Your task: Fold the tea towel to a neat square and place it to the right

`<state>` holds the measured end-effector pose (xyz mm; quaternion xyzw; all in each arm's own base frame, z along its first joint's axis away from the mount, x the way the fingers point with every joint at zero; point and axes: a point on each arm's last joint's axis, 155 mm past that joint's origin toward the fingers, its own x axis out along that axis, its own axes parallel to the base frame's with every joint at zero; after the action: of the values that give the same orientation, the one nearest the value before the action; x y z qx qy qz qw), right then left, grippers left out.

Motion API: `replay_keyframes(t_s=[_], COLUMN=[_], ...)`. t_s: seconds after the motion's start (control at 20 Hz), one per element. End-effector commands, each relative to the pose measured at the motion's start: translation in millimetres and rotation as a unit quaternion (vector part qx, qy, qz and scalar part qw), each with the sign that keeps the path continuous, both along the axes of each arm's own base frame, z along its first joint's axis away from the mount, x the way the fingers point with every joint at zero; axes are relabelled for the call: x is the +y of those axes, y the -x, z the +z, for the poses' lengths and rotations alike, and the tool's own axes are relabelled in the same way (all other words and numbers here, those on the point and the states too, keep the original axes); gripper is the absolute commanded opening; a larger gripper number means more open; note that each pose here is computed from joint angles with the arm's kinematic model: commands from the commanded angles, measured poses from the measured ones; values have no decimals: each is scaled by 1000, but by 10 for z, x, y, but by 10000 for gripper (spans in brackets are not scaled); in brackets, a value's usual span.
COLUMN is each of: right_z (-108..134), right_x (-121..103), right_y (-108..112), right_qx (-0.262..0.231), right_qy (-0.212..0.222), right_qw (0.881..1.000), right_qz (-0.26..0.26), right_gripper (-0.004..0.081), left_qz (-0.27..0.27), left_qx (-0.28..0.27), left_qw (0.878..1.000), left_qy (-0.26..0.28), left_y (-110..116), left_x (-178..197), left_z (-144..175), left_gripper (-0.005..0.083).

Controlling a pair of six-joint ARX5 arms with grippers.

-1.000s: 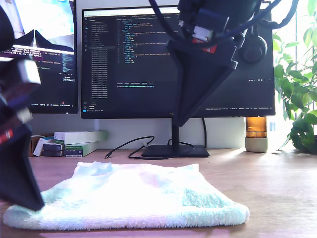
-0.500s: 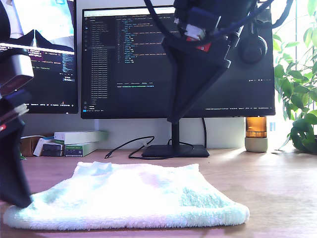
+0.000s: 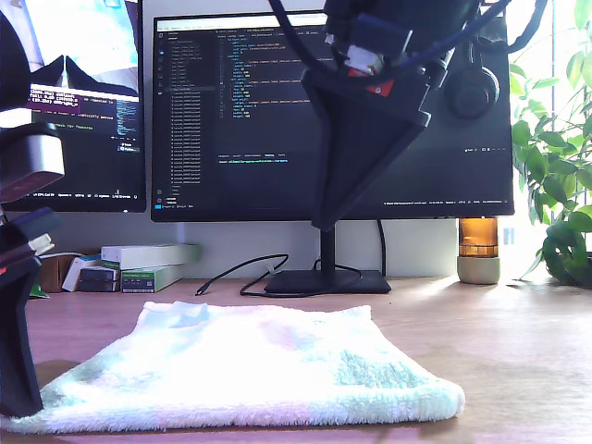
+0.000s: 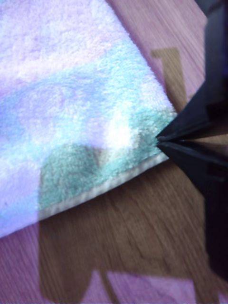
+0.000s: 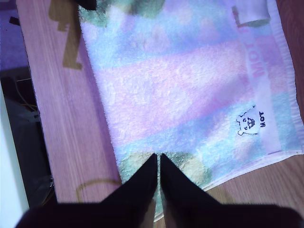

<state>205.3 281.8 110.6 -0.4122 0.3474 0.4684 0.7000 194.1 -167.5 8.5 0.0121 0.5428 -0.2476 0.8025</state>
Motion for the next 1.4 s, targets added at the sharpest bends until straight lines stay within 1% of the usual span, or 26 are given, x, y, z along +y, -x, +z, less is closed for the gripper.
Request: replay_keyframes(t_s=[0.0, 0.1, 0.2, 0.35, 0.4, 0.55, 0.65, 0.75, 0.85, 0.9, 1.05, 1.15, 1.25, 1.3, 1.35], right_z=[39, 27, 15, 30, 51, 182, 327, 460, 534, 559, 605, 560, 487, 422, 305], right_x=[4, -13, -31, -14, -5, 59, 76, 32, -34, -84, -238, -338, -410, -452, -495], right_y=[14, 25, 39, 35, 39, 42, -1, -46, -19, -12, 61, 142, 217, 239, 277], right_qx=[-2, 0, 3, 12, 15, 6, -12, -35, -61, -80, -129, -150, -170, -182, -188], right_qy=[-7, -3, 2, -12, -20, -49, -74, -90, -101, -107, -136, -152, -162, -156, -139], right_qw=[1000, 1000, 1000, 1000, 999, 997, 995, 992, 989, 986, 976, 970, 965, 964, 967], right_qz=[2, 2, 1, -25, -35, -52, -72, -87, -91, -97, -112, -118, -119, -117, -105], right_gripper=[-12, -12, -12, -12, -12, -12, -12, -12, -12, -12, -12, -12, -12, -12, -12], left_qz=[3, 0, -6, -14, -25, -77, -110, -146, -175, -191, -213, -224, -226, -230, -236], left_qx=[-14, -48, -75, -114, -133, -192, -227, -256, -277, -283, -295, -294, -290, -288, -282], left_qw=[1000, 998, 996, 990, 987, 973, 961, 947, 932, 924, 913, 909, 911, 910, 910], left_qy=[8, 33, 53, 76, 83, 104, 111, 127, 156, 172, 187, 191, 189, 189, 193], left_y=[-31, -94, -101, -171, -213, -280, -296, -273, -234, -198, -149, -107, -84, -69, -48], left_x=[-15, -73, -122, -192, -235, -427, -533, -657, -784, -843, -906, -914, -901, -907, -925], left_z=[105, 323, 487, 679, 738, 936, 1052, 1172, 1314, 1376, 1434, 1382, 1286, 1250, 1212], left_gripper=[-21, -21, -21, -21, -21, -21, -21, -21, -21, -21, -21, -21, -21, -21, -21])
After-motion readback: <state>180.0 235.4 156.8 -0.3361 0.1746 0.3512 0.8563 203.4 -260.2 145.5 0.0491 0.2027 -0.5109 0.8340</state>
